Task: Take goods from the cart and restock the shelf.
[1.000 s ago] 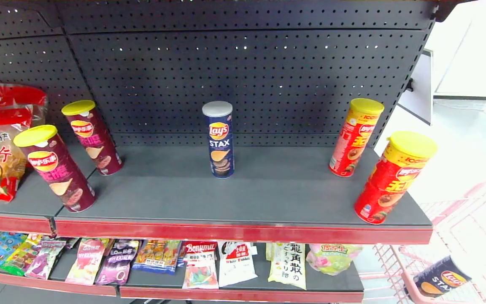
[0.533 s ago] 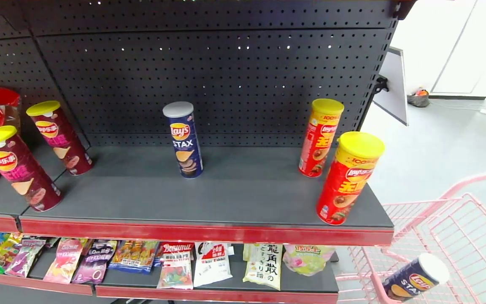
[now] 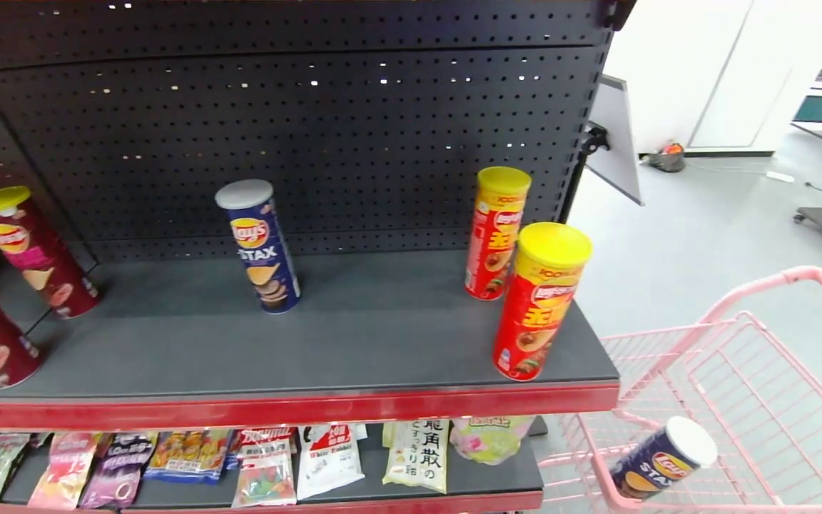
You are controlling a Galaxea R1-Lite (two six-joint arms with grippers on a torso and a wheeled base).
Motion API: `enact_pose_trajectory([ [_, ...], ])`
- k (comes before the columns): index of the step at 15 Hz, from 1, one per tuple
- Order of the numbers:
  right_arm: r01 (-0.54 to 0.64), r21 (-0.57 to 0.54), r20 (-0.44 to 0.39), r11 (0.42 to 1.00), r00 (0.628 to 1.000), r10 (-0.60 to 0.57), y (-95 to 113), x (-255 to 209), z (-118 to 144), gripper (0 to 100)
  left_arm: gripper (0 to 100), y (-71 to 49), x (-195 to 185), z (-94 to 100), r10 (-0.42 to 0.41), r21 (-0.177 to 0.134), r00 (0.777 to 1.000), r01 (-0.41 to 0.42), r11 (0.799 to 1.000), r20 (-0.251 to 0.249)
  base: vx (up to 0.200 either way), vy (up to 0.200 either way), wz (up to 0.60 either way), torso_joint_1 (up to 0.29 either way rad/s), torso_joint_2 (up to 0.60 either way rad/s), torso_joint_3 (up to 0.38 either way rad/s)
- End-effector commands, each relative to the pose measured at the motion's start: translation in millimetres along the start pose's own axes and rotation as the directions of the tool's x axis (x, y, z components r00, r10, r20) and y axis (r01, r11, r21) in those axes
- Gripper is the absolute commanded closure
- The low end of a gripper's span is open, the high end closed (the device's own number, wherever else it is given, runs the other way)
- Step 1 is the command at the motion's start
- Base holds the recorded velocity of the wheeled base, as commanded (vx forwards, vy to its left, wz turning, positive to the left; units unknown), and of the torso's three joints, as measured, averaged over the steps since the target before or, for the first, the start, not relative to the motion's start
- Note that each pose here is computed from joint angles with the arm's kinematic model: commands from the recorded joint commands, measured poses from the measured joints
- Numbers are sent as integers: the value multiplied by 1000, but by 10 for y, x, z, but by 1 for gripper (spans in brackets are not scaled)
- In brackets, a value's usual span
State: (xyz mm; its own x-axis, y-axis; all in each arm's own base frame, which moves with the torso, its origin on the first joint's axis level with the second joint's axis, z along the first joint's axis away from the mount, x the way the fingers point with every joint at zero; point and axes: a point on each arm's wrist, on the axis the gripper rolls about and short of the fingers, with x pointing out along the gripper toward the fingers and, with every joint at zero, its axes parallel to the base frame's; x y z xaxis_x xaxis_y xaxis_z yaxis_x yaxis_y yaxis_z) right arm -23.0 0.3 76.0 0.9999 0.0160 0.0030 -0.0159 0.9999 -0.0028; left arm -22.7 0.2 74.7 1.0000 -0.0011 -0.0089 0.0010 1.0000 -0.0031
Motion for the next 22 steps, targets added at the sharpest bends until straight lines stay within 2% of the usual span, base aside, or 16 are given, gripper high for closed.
enact_pose_trajectory([
  [1, -1, 0, 0, 1000, 1000, 1, 0, 0, 0, 0, 0, 0, 1, 1, 0, -1, 1000, 0, 1000, 0, 0, 0, -600, 17, 12, 2],
  [4, -1, 1, 0, 1000, 1000, 1, 0, 0, 0, 0, 0, 0, 1, 1, 1, -1, 1000, -1, 1000, 0, 0, 0, -600, -1, 1, 1],
  [14, 1, 0, 0, 1000, 1000, -1, 0, 0, 0, 0, 0, 0, 1, 1, 0, -1, 1000, 0, 1000, 0, 0, 0, 0, -5, 6, 1],
  [22, 1, 0, 0, 1000, 1000, -1, 0, 0, 0, 0, 0, 0, 1, 1, 0, -1, 1000, 0, 1000, 0, 0, 0, 0, -141, 330, 189],
])
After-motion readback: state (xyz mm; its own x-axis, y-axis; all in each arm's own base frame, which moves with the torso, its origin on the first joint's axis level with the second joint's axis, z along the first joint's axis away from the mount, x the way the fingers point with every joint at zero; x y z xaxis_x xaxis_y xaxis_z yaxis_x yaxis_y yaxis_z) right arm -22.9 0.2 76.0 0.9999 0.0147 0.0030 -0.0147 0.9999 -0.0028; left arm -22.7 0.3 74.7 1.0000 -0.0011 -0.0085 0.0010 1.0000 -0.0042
